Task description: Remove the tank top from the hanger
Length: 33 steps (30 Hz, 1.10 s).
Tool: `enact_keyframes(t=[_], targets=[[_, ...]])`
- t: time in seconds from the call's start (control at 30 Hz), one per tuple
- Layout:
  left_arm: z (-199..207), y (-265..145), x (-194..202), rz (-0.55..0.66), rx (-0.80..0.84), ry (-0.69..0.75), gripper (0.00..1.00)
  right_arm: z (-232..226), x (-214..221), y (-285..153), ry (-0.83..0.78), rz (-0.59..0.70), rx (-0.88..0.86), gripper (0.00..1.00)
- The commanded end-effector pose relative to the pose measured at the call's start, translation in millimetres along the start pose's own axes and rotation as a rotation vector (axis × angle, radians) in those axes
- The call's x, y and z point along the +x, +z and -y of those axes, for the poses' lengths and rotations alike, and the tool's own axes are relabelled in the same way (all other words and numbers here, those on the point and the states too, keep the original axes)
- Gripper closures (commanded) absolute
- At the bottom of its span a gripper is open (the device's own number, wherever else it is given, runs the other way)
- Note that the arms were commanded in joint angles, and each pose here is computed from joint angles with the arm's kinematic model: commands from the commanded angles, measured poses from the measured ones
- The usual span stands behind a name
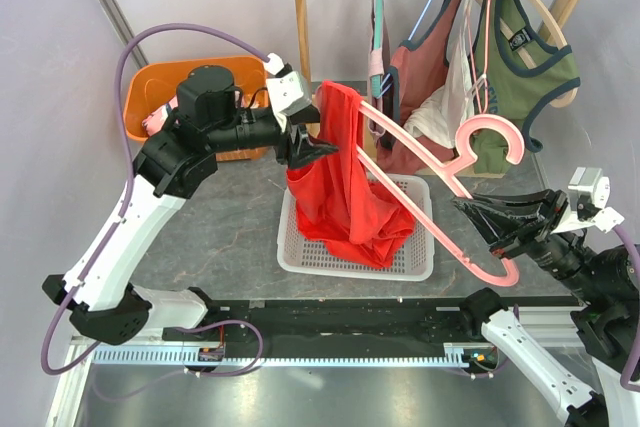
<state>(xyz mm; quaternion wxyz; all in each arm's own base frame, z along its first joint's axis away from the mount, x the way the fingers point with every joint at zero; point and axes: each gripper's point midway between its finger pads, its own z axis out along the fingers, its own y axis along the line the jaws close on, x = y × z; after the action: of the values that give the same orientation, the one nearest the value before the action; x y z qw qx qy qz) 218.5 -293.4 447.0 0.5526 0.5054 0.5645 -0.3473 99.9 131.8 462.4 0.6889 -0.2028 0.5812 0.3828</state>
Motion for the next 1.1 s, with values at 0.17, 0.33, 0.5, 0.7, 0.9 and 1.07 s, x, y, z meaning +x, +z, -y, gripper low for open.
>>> enact_keyframes(t=[0.17,0.33,0.5,0.7,0.9,1.07], targets=[[-0.2,0.8,-28.7,0.066,-0.007,0.038,0.85,1.6,-4.3,11.6,-0.003,0.029,-0.016,1.00],[-5.1,-6.9,-42.0,0.089,-0.046,0.056,0.93,4.2,4.1,2.4,0.000,-0.013,0.014,1.00],[-9.8,-29.8,-65.7,0.131,-0.125,0.118,0.98,10.7,12.4,-12.1,-0.008,-0.057,0.076,1.00],[-26.0,-57.5,-105.2,0.202,-0.251,0.210,0.98,11.5,24.8,-32.1,0.017,-0.134,0.124,1.00],[-42.8,-52.0,-103.1,0.190,-0.311,0.216,0.98,1.5,25.4,-52.0,0.046,-0.204,0.129,1.00],[-36.1,-29.7,-74.5,0.142,-0.230,0.143,0.98,18.0,-11.0,-76.4,0.023,-0.095,0.303,1.00]])
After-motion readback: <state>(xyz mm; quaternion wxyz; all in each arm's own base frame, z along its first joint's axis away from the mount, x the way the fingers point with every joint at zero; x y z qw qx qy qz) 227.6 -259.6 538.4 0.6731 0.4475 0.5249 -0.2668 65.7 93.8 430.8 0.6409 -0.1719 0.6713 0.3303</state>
